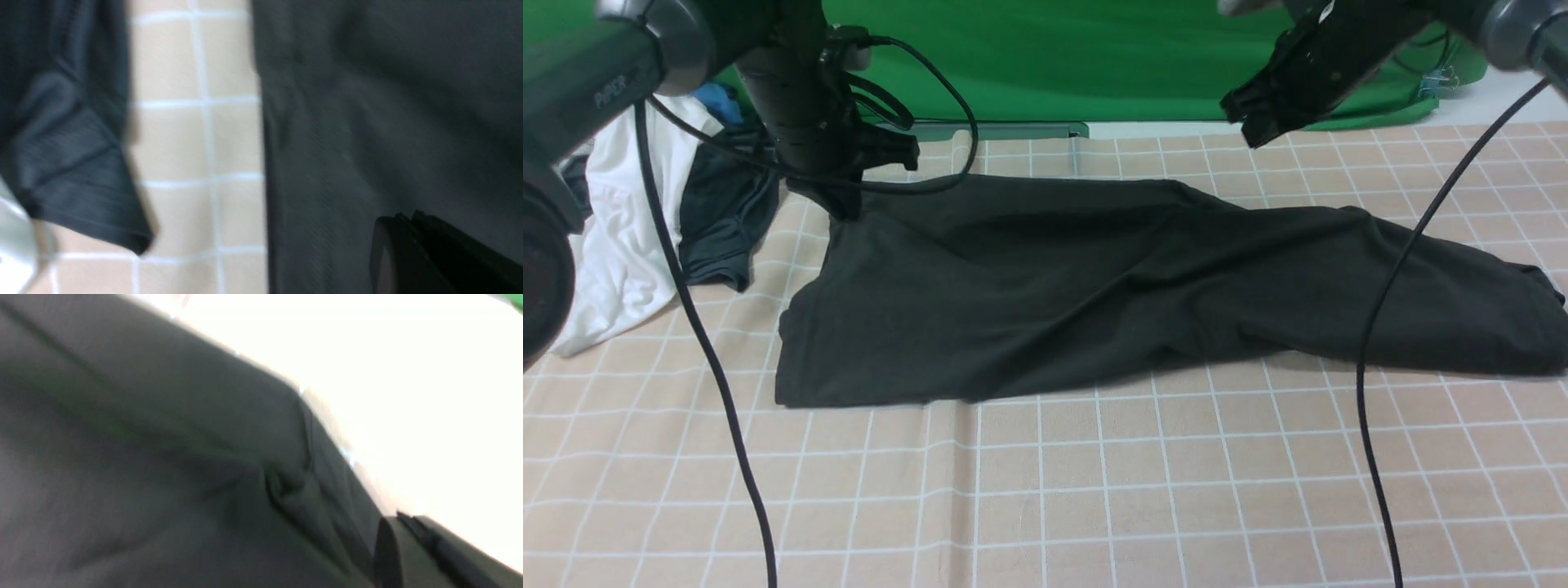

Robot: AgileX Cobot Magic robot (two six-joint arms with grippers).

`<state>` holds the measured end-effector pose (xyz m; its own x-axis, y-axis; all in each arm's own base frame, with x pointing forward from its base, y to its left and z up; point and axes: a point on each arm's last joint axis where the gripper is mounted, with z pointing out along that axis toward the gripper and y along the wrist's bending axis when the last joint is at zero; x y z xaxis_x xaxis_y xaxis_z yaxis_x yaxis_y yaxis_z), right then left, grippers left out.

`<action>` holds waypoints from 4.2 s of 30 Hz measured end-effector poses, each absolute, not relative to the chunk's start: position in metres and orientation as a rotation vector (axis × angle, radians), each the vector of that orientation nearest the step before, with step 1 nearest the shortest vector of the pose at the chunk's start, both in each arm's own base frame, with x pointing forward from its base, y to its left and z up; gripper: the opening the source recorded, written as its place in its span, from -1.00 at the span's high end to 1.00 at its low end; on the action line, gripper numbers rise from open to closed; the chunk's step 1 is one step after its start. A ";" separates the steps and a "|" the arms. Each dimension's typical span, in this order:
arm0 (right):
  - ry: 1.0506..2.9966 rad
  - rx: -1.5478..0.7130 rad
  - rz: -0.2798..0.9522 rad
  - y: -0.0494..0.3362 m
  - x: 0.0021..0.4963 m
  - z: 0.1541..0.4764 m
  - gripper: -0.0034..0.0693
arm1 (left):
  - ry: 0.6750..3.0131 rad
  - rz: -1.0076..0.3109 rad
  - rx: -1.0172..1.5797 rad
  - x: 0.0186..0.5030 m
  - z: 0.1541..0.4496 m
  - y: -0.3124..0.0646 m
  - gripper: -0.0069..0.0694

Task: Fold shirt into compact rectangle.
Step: 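Fold the black garment in half by bringing its near edge over to the far edge, then pull the folded dark garment lengthwise by its ends to straighten it flat on the table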

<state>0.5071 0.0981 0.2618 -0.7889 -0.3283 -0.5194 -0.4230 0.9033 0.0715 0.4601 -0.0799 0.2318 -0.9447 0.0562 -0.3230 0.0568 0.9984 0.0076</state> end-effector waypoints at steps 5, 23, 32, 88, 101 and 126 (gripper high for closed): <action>2.554 -0.589 0.256 0.097 0.502 0.277 0.80 | 2.701 -0.011 0.010 0.474 0.232 -0.060 0.43; 2.452 -0.693 0.276 0.144 0.497 0.282 0.71 | 2.748 -0.103 -0.009 0.495 0.158 -0.062 -0.37; 2.442 -0.688 0.277 0.145 0.499 0.279 0.66 | 2.754 -0.070 0.067 0.494 0.161 -0.061 0.73; 2.242 -0.785 0.182 0.173 0.543 0.207 0.75 | 2.368 -0.074 0.068 0.505 0.256 -0.059 0.73; 2.202 -0.731 0.138 0.172 0.549 0.204 -0.25 | 2.342 0.000 0.094 0.522 0.221 -0.053 0.10; 2.856 -0.059 0.005 -0.062 0.384 0.301 0.81 | 2.861 -0.191 0.409 0.395 0.174 -0.110 0.78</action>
